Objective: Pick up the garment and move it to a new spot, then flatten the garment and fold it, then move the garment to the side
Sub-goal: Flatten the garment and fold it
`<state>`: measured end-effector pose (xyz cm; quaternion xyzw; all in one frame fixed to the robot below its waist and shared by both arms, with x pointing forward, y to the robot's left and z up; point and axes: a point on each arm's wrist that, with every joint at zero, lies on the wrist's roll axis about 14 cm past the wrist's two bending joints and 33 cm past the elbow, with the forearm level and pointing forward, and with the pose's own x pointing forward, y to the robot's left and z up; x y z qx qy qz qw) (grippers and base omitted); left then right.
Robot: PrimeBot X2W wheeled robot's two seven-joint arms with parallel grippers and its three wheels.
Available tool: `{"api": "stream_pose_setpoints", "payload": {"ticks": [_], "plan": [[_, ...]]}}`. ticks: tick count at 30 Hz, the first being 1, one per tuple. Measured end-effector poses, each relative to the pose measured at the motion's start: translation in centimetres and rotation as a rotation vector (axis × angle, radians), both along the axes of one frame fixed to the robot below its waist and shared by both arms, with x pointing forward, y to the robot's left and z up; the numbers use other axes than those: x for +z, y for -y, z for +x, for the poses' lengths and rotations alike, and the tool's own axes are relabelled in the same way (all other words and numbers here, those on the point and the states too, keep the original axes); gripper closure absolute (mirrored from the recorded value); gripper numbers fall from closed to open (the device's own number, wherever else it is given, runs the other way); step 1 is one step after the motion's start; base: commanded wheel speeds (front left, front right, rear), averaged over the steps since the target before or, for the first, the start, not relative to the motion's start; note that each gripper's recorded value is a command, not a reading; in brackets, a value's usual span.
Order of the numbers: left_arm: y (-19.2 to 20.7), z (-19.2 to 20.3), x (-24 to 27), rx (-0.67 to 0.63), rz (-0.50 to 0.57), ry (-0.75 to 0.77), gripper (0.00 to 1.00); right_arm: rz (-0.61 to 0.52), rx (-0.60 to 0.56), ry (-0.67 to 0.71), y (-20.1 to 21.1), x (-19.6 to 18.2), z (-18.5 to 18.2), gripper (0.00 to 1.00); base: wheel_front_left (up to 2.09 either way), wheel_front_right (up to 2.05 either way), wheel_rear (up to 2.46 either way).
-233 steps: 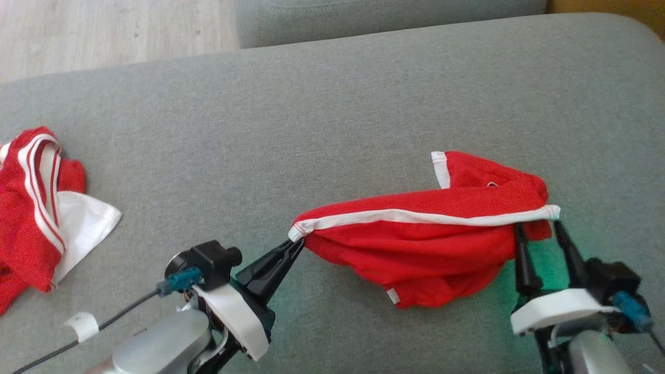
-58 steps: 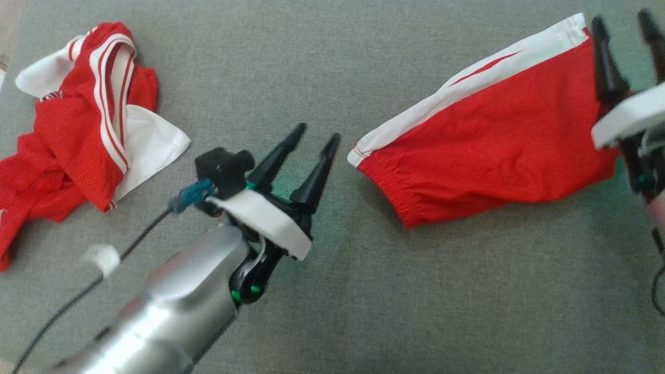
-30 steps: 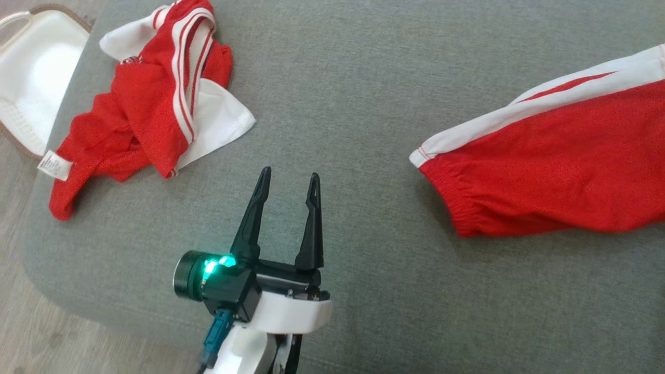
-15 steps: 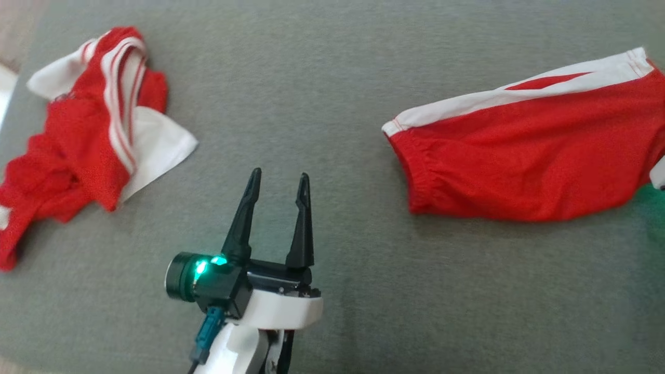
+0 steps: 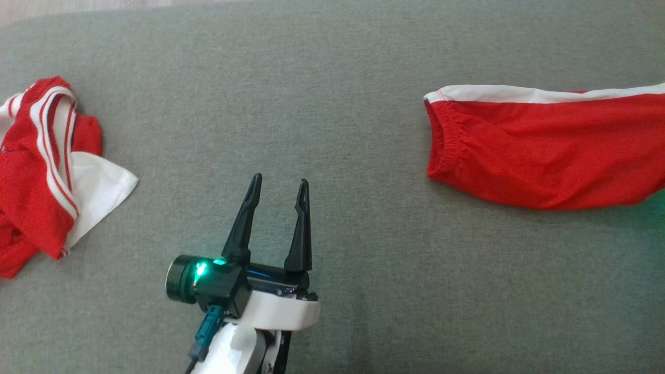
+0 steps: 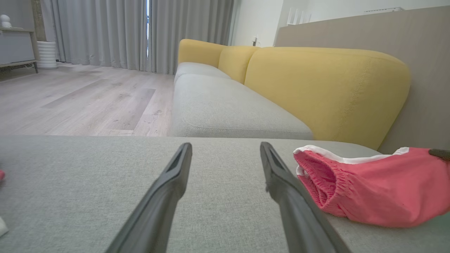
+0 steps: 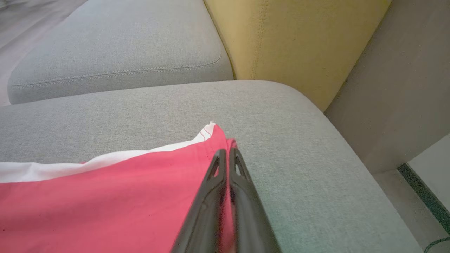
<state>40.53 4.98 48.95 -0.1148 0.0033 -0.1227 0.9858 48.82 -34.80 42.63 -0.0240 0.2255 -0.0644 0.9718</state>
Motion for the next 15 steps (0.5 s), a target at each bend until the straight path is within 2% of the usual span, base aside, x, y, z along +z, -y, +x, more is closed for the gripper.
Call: {"api": "stream_pose_setpoints", "payload": {"ticks": [5,15], "plan": [[0.6,-0.3,0.0,-0.024,0.005,0.001,0.0,-0.022,0.031,0.063,-0.5,1.7,0.1,1.0,0.0,0.0,0.0],[0.5,-2.6,0.0,-0.028,0.015,-0.008,0.0,-0.02,0.298,0.285,-10.0,8.2,2.7,1.0,0.0,0.0,0.0]]}}
